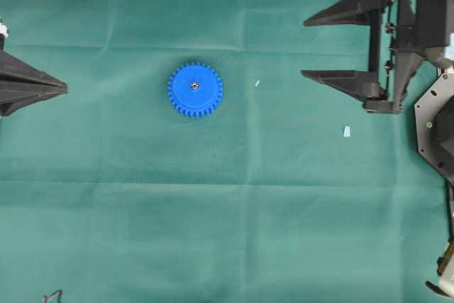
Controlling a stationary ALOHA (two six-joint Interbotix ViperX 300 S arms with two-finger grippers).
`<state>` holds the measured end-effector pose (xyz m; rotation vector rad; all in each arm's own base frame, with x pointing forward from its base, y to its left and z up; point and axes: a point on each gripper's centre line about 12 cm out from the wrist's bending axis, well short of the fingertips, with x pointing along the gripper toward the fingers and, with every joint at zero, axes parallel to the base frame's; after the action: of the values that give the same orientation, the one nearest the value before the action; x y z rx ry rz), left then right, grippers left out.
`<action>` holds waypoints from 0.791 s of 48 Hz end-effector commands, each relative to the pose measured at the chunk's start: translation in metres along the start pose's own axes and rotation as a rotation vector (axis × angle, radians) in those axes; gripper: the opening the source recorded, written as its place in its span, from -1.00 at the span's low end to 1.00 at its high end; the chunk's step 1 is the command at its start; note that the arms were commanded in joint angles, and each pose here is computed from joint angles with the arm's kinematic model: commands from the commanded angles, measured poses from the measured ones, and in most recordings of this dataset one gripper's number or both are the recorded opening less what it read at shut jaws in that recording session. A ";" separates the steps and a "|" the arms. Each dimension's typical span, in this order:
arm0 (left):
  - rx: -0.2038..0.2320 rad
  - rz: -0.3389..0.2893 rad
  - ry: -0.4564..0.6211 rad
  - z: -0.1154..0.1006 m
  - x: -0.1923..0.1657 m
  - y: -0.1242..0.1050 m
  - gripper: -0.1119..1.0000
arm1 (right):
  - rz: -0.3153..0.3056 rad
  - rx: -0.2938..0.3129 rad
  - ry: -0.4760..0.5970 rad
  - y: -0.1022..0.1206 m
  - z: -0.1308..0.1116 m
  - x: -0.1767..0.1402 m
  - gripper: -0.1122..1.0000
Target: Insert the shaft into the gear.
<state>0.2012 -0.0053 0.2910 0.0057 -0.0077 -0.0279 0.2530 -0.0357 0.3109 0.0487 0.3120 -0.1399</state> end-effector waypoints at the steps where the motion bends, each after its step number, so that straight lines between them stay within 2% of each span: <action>1: 0.003 0.003 -0.020 0.008 0.003 0.001 -0.80 | 0.002 -0.001 -0.020 0.000 0.003 -0.006 0.83; 38: 0.002 0.002 -0.020 0.008 0.003 0.001 -0.80 | 0.002 0.001 -0.014 0.000 -0.002 -0.008 0.83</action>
<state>0.2012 -0.0054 0.2910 0.0072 -0.0077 -0.0282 0.2434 -0.0343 0.3052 0.0504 0.3150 -0.1400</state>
